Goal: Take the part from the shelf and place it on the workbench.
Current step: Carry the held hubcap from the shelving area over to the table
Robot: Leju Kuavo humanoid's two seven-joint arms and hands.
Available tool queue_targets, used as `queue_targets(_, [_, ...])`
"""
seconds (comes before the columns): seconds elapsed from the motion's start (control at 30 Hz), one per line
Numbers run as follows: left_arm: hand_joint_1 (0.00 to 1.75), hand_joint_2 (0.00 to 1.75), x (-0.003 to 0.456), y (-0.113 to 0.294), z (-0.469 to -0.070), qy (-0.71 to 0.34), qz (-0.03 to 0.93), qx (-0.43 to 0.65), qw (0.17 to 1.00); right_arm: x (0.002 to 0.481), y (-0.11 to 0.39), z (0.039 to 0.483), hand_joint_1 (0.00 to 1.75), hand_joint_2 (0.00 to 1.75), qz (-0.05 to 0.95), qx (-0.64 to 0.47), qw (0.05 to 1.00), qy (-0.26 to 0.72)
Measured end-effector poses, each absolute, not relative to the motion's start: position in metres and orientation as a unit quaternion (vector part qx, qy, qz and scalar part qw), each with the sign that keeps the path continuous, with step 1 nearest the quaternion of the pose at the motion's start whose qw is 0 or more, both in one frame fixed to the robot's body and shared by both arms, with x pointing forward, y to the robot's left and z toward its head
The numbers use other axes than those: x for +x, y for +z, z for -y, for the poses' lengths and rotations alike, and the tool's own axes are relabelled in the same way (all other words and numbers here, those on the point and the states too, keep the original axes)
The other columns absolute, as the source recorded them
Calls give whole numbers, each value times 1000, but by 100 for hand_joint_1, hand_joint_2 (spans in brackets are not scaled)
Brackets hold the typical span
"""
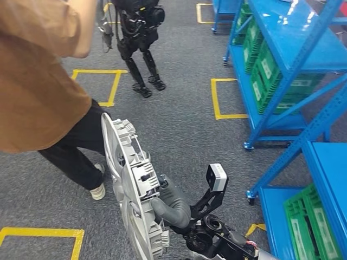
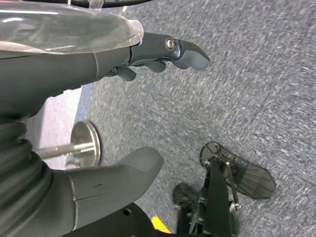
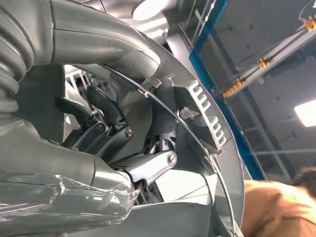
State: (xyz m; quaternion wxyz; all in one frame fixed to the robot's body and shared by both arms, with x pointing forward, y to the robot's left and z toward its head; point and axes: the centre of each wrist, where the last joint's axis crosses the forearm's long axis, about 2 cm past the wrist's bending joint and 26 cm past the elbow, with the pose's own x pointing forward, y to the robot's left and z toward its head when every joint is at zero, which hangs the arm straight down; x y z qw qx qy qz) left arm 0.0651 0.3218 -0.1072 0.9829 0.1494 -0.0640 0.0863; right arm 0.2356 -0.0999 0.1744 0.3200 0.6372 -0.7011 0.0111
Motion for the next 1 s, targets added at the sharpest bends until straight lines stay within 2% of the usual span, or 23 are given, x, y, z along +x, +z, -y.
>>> queue_targets(1.0, [0, 175, 65, -107, -322, 91, 70, 149, 982, 240, 176, 104, 175, 175, 706, 634, 316, 20])
